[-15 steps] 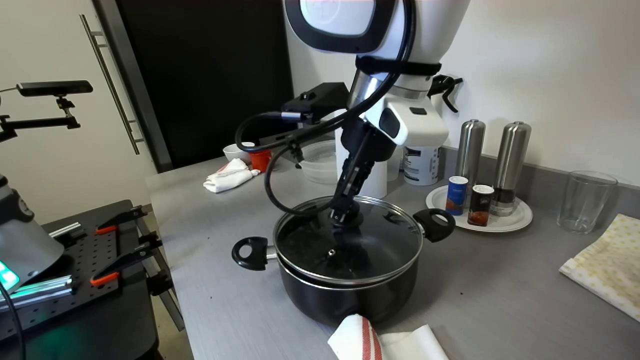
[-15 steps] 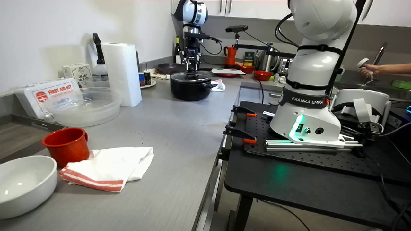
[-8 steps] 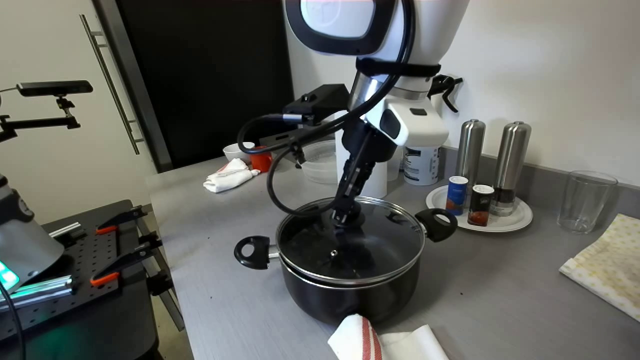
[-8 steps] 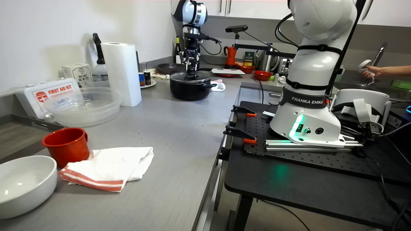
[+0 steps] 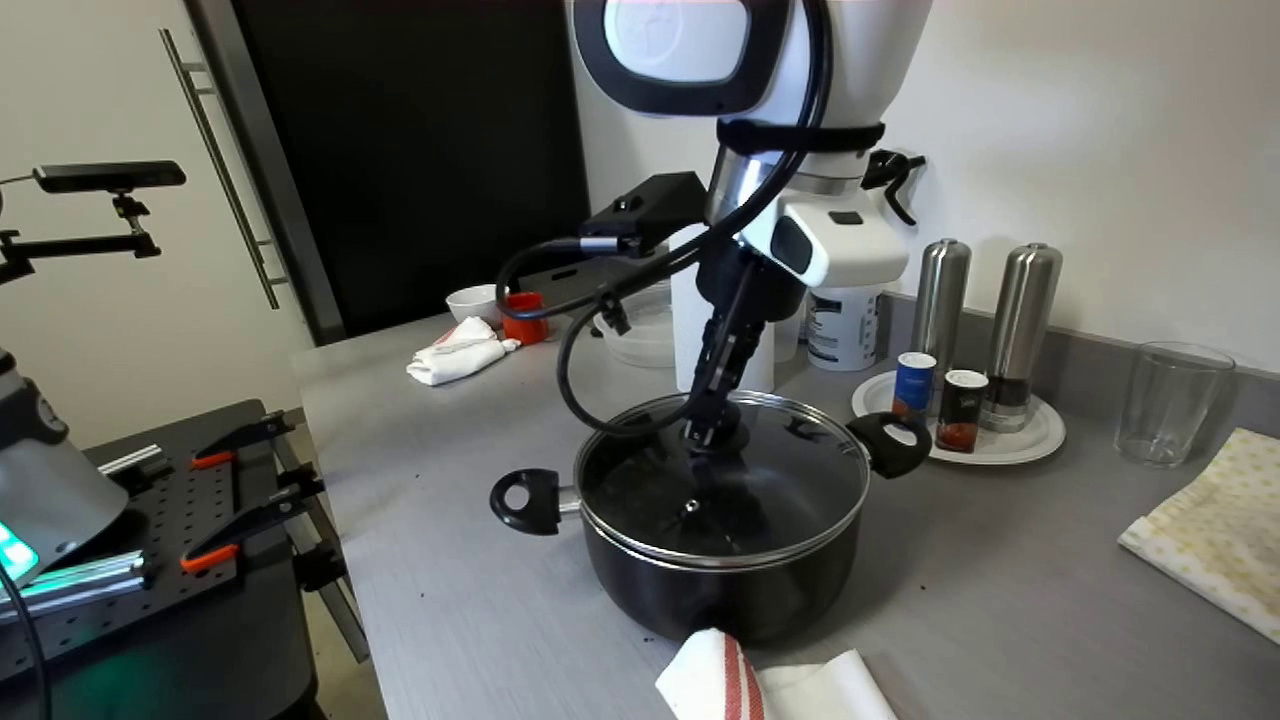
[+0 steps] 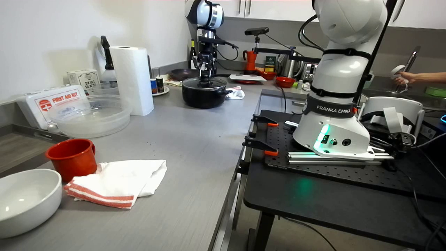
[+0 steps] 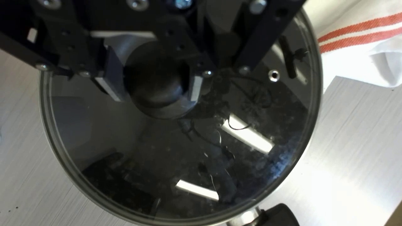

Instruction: Put the glass lid on the black pot.

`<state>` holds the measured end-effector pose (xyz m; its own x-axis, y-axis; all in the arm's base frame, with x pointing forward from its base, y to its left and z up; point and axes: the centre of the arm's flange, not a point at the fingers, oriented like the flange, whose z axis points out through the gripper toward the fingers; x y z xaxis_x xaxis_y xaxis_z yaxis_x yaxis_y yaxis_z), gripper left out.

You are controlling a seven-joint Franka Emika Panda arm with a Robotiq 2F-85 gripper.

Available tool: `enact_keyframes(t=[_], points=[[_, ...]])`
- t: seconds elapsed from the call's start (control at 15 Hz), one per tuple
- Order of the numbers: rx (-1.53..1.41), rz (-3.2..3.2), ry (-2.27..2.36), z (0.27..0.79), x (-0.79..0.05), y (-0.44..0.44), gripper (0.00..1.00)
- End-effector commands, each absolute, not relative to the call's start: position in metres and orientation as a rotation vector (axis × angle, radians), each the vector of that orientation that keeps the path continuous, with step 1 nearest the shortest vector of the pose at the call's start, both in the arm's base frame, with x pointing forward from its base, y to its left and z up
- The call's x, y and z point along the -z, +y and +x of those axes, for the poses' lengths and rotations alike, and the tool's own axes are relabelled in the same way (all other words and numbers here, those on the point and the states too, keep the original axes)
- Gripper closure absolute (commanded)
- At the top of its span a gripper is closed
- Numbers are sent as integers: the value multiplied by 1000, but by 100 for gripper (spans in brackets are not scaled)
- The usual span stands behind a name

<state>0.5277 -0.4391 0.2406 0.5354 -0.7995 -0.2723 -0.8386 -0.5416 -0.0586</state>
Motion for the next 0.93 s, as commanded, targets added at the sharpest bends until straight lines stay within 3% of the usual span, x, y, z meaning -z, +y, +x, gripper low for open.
enact_keyframes(t=[0.0, 0.27, 0.4, 0.47, 0.73, 0.87], points=[[-275, -2601, 1379, 531, -242, -435, 74], [-248, -2602, 1362, 533, -241, -433, 74], [-239, -2603, 1354, 533, -241, -432, 24], [-235, -2604, 1352, 534, -241, -431, 23], [-220, -2609, 1349, 537, -241, -429, 1], [-218, -2611, 1346, 538, -241, -429, 0]])
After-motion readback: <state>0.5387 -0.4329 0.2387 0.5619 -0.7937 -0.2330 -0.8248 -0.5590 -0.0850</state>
